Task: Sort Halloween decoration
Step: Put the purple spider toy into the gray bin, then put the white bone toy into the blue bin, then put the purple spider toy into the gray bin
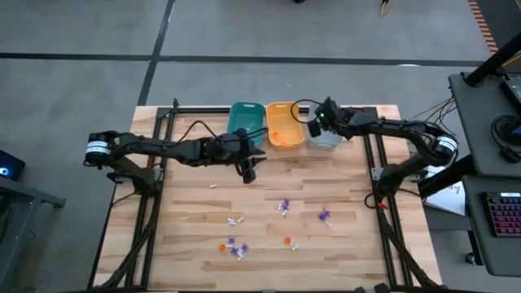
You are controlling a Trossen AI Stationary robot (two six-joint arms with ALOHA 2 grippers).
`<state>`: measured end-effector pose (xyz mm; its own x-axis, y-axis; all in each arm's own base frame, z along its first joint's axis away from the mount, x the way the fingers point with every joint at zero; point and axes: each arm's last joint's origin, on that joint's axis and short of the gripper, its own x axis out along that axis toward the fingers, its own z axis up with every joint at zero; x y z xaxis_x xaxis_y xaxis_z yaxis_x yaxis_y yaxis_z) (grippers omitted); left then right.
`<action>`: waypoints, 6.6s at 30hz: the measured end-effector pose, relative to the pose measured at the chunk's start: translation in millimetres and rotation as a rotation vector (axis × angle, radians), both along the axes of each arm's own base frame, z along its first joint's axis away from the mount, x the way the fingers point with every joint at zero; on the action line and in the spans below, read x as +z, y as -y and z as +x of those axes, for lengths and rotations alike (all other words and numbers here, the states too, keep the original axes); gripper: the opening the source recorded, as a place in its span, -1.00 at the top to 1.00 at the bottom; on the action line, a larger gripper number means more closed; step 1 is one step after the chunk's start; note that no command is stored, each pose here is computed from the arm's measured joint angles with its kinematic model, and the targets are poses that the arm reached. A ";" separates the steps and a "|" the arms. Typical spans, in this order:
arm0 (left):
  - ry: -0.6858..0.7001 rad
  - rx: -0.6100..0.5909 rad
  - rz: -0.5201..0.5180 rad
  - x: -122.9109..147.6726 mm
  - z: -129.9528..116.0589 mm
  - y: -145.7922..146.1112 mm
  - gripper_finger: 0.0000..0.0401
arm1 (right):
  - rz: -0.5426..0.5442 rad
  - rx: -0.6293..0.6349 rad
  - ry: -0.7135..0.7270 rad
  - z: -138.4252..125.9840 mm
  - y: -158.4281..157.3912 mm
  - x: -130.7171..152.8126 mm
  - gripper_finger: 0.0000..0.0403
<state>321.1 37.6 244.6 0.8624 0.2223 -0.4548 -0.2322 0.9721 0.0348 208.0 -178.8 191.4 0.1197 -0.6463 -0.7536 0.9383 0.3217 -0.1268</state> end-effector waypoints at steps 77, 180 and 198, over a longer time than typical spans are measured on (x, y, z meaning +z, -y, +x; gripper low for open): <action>-0.909 0.092 -0.262 -103.1 -92.6 24.5 0.99 | -0.094 0.351 0.193 30.5 -89.4 38.5 0.43; -0.642 -0.010 -0.135 25.8 6.7 -189.2 0.80 | -0.018 0.651 0.189 39.8 -184.9 30.2 0.64; -0.459 -0.226 -0.073 69.7 19.0 -50.3 0.82 | 0.141 0.793 0.401 51.4 -194.3 39.5 0.64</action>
<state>340.2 87.9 314.3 0.5932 0.0073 -0.8050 0.0073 0.9999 0.0144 259.4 15.5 230.9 0.7623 -0.1666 -0.6255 0.3994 0.8815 0.2519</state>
